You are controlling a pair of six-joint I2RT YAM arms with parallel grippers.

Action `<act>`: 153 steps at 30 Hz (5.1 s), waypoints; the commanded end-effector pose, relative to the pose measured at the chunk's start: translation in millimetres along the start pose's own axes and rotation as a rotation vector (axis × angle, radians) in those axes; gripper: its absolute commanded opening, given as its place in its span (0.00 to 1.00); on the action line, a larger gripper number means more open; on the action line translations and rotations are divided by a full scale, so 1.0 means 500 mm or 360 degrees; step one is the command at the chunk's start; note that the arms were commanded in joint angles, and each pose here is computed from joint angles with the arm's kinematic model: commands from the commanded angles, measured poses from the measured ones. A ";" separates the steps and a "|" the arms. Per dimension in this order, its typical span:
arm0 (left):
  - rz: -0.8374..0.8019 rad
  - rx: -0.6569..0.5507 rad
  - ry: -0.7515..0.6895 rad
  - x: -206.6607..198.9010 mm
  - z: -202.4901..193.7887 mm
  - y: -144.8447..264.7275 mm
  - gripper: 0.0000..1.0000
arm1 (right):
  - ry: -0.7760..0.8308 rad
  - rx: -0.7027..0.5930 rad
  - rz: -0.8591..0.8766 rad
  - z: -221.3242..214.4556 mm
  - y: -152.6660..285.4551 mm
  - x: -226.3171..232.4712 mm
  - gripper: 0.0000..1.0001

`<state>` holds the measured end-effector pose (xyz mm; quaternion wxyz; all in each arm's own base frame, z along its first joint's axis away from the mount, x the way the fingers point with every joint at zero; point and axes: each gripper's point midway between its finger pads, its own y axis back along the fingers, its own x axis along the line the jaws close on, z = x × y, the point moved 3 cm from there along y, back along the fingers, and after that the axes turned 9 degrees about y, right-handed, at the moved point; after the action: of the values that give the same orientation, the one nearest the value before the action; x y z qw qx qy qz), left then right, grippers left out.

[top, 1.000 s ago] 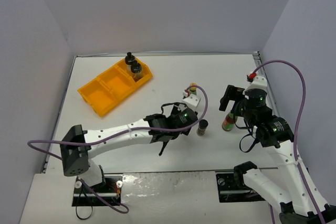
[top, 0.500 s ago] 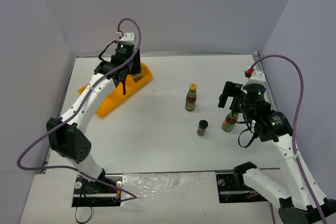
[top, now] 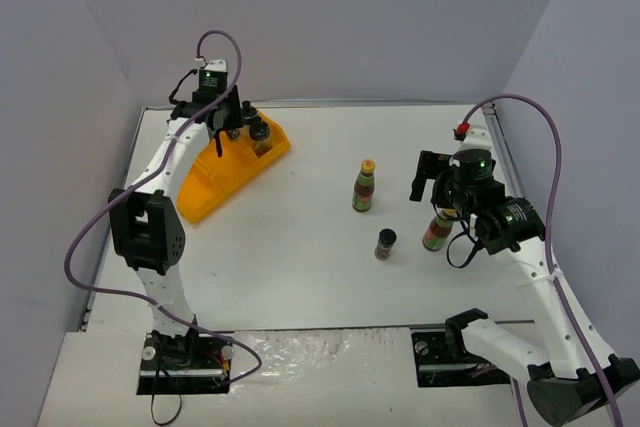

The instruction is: Organize the condiment bottles

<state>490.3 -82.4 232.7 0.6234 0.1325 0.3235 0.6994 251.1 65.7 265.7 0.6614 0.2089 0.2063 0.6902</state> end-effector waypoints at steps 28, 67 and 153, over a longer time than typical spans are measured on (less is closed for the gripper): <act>0.0233 -0.0133 0.0196 0.140 0.012 -0.130 0.00 | -0.0015 -0.0196 0.0066 0.073 0.033 0.013 1.00; 0.0158 -0.0144 0.0209 0.124 0.000 -0.064 0.76 | -0.0019 -0.0213 0.0062 0.068 0.046 0.007 1.00; -0.0920 0.0361 -0.0603 -0.581 -0.640 0.292 0.66 | -0.0109 -0.0257 -0.0167 0.063 0.116 -0.055 1.00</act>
<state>237.6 -439.3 109.9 0.8037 0.2893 0.2941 0.4287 216.8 39.7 304.2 0.7055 0.1920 0.1625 0.6626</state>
